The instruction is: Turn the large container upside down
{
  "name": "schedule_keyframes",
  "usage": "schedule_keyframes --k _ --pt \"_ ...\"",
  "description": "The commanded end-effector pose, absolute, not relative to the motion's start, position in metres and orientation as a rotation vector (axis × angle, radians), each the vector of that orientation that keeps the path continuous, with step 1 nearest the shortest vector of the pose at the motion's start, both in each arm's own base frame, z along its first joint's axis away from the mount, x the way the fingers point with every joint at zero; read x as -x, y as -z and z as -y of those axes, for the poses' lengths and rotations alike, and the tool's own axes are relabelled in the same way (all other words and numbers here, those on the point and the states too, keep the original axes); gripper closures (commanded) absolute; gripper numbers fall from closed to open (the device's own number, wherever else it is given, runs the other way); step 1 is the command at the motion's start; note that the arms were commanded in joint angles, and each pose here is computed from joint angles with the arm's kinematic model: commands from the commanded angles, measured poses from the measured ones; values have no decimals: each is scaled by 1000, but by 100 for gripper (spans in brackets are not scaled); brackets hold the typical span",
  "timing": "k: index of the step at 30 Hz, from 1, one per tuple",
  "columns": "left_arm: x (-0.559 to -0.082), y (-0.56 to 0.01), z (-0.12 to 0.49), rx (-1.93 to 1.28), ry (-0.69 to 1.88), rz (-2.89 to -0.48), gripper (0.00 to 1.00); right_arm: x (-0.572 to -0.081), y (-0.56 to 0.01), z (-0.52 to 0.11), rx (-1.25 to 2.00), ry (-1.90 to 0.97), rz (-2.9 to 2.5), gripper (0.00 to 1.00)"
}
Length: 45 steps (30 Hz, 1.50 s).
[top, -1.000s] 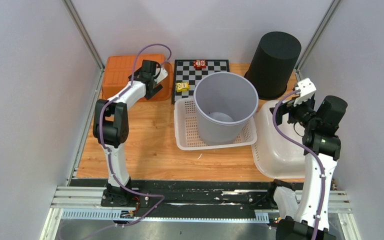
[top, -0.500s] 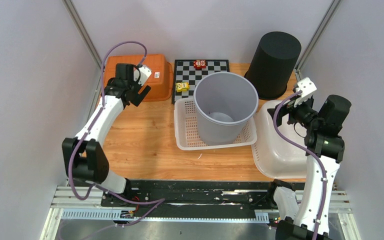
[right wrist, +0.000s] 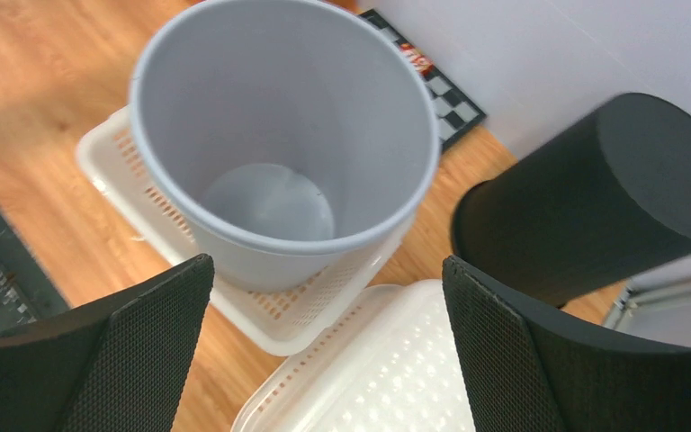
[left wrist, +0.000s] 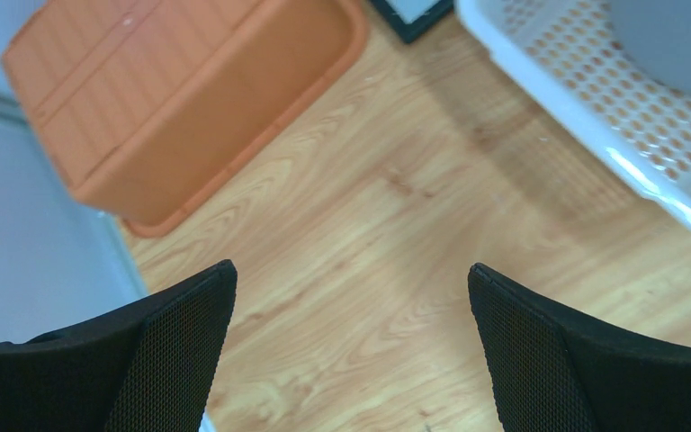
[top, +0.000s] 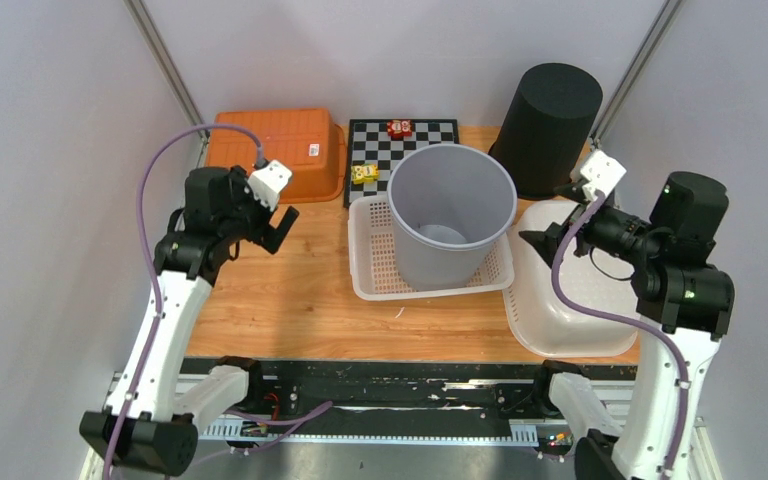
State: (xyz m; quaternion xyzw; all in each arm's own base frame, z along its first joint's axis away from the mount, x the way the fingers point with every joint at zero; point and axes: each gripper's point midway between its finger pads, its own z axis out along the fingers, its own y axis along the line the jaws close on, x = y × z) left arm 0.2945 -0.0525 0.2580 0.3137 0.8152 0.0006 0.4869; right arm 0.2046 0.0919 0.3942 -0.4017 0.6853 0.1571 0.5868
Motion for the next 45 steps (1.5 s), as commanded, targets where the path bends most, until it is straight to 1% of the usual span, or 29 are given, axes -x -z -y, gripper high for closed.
schedule_keyframes --k 1,9,16,18,25,31,36,39,45 --pt "-266 -238 80 -840 204 -1968 0 -191 -362 -117 1108 -459 -1714 3" --pt "-249 -230 92 -950 278 -1929 0 -194 -315 -175 1463 -415 -1656 4" --pt "-234 -225 101 -1000 334 -1867 0 -211 -291 -205 1545 -415 -1660 7" --pt "-234 -224 101 -1004 335 -1868 0 -216 -284 -212 1561 -420 -1670 8" --pt "-237 -217 103 -1008 355 -1894 0 -219 -260 -225 1615 -454 -1713 19" --pt "-238 -210 103 -1019 366 -1910 0 -213 -249 -230 1654 -480 -1724 34" --pt "-238 -210 104 -1019 376 -1911 0 -209 -250 -232 1680 -493 -1721 50" --pt "-237 -211 105 -1019 380 -1910 0 -205 -252 -235 1700 -516 -1715 63" --pt "-237 -210 104 -1019 378 -1913 0 -197 -261 -239 1739 -553 -1704 81"
